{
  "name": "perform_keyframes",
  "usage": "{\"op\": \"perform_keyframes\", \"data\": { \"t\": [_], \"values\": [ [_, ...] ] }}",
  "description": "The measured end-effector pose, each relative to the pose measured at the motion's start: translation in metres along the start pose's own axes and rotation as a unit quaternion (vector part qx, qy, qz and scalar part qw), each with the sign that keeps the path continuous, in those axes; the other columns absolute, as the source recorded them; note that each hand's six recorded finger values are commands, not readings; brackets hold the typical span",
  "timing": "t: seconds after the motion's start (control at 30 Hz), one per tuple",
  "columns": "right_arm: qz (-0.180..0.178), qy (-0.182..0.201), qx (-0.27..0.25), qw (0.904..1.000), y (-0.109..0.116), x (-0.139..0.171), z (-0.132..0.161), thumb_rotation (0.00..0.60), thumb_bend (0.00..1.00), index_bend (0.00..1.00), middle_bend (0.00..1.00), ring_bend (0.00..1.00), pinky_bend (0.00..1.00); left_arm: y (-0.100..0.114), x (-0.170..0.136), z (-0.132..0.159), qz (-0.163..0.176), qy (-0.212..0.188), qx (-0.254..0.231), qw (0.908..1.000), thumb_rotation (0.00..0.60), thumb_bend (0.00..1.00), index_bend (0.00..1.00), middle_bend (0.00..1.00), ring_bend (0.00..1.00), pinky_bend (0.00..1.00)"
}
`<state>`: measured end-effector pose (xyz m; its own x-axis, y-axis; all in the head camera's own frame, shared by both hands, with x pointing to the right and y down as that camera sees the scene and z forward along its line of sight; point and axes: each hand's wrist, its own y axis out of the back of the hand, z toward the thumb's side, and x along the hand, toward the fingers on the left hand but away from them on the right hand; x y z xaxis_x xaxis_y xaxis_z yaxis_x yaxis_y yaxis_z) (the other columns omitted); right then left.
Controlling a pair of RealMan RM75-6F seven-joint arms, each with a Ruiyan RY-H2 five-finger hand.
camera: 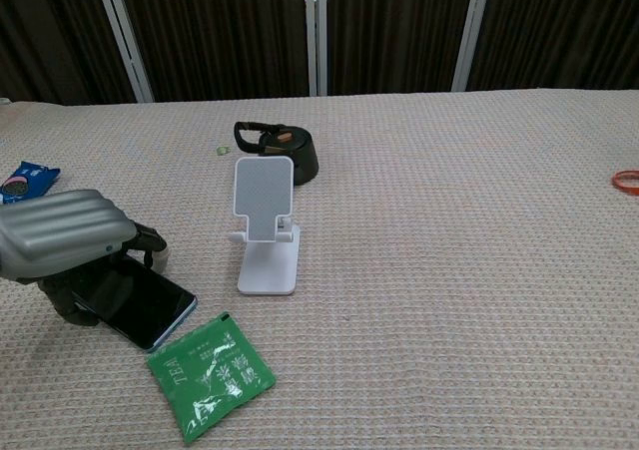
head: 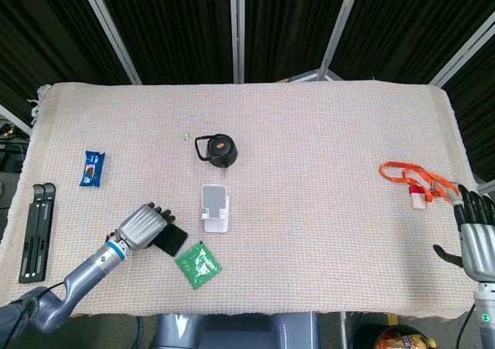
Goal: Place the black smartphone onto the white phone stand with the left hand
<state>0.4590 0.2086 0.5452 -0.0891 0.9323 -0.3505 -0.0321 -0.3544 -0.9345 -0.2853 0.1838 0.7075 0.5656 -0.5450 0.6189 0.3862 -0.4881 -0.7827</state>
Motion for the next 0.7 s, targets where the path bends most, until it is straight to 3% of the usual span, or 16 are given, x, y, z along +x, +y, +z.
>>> {"op": "perform_keyframes", "data": {
  "t": [0.2, 0.3, 0.43, 0.7],
  "values": [
    [0.001, 0.0, -0.004, 1.0, 0.001, 0.0, 0.0, 0.6, 0.0, 0.0, 0.0, 0.0, 0.0, 0.022, -0.015, -0.011, 0.034, 0.003, -0.005, 0.9994, 0.6, 0.0, 0.6, 0.53, 0.57, 0.56],
    [0.001, 0.002, -0.007, 1.0, 0.002, 0.001, 0.002, 0.6, 0.0, 0.0, 0.0, 0.0, 0.0, 0.041, -0.024, -0.016, 0.068, -0.001, 0.006, 0.9977, 0.6, 0.0, 0.6, 0.54, 0.58, 0.56],
    [-0.001, 0.004, -0.011, 0.9999, 0.004, 0.002, 0.003, 0.6, 0.0, 0.0, 0.0, 0.0, 0.0, 0.078, -0.034, -0.019, 0.125, -0.018, 0.034, 0.9914, 0.6, 0.0, 0.6, 0.54, 0.58, 0.56],
    [-0.002, 0.001, -0.014, 0.9999, 0.006, 0.002, 0.001, 0.6, 0.0, 0.0, 0.0, 0.0, 0.0, 0.117, -0.032, -0.012, 0.186, -0.04, 0.064, 0.9796, 0.6, 0.0, 0.6, 0.54, 0.58, 0.56]
  ]
}}
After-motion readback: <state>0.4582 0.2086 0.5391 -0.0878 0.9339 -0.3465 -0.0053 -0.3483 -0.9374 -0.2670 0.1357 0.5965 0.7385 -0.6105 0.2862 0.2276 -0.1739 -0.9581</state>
